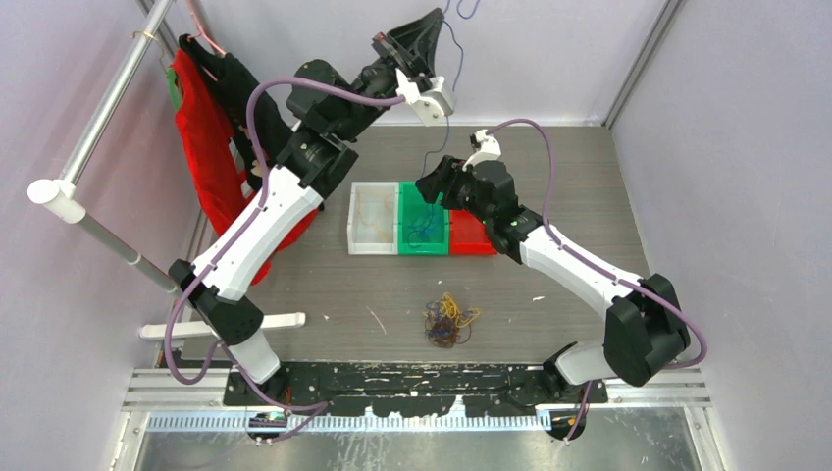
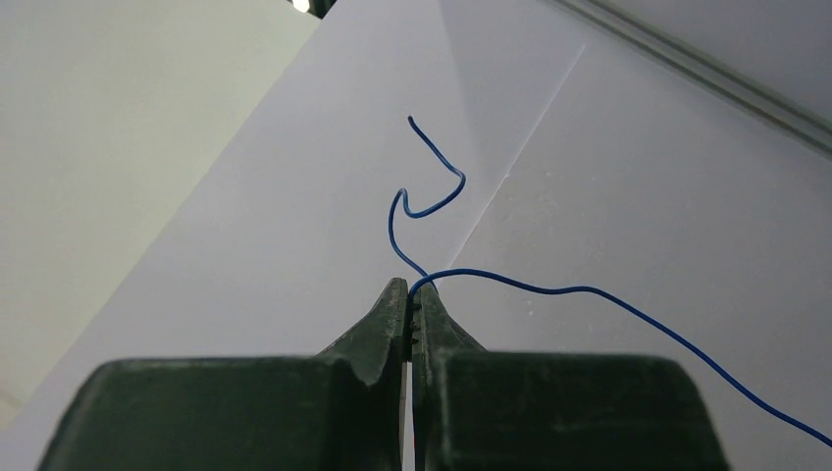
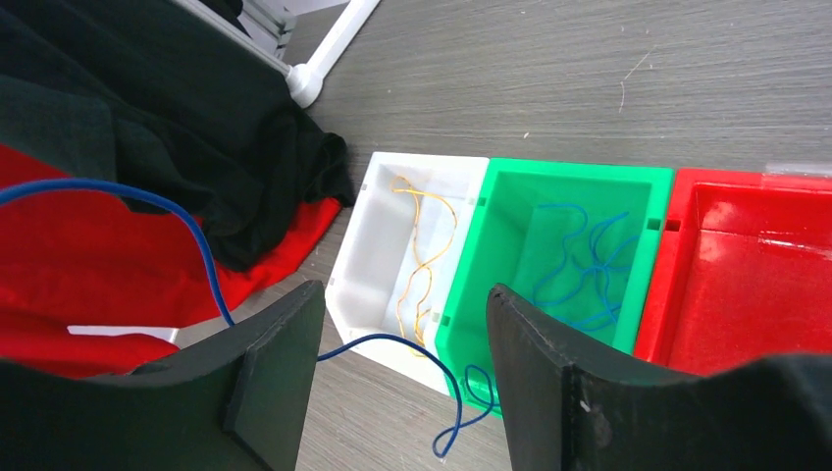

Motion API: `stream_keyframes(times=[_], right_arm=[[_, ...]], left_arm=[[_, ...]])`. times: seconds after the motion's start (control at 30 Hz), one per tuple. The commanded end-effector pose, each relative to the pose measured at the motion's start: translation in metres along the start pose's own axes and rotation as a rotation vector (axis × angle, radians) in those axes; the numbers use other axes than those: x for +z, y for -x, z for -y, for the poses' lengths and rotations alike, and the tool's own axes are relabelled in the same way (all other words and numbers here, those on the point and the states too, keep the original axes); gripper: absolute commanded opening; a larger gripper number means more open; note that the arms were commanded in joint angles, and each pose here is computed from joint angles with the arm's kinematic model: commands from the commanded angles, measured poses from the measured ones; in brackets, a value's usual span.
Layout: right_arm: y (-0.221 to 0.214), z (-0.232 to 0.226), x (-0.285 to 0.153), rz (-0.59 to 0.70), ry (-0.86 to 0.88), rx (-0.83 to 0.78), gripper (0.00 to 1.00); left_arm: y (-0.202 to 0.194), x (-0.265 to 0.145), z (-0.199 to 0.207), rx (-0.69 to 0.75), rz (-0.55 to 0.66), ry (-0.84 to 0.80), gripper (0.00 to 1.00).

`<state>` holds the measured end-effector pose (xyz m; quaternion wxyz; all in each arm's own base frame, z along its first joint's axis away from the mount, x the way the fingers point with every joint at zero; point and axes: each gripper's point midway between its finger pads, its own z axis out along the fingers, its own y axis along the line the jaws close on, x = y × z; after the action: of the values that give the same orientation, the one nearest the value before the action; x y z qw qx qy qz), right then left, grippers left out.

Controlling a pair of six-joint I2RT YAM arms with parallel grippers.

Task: Untangle the cables
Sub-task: Place the cable in the bin.

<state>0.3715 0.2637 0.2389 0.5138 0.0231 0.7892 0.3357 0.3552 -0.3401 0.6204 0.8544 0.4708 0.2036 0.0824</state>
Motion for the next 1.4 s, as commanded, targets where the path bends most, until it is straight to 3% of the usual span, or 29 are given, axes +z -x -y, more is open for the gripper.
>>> stream_keyframes(times=[0.0, 0.37, 0.7, 1.07, 1.37], right_arm=[[0.025, -0.016, 0.008, 0.057, 0.042, 0.009, 0.66], [0.032, -0.016, 0.027, 0.059, 0.024, 0.001, 0.65], [0.020, 0.010, 0.029, 0.048, -0.043, -0.007, 0.65], [0.031, 0.018, 0.025, 0.076, -0.056, 0.014, 0.65], [0.009, 0.024, 0.024, 0.009, -0.054, 0.028, 0.64]], left_arm=[[-0.001, -0.006, -0.056, 0.075, 0.002, 0.143, 0.00], [-0.019, 0.009, -0.066, 0.102, -0.002, 0.180, 0.00], [-0.043, 0.004, -0.027, 0.061, -0.045, 0.125, 0.00], [-0.043, 0.012, -0.039, 0.069, -0.050, 0.147, 0.00], [-0.062, -0.015, 0.015, 0.020, -0.137, -0.017, 0.00]])
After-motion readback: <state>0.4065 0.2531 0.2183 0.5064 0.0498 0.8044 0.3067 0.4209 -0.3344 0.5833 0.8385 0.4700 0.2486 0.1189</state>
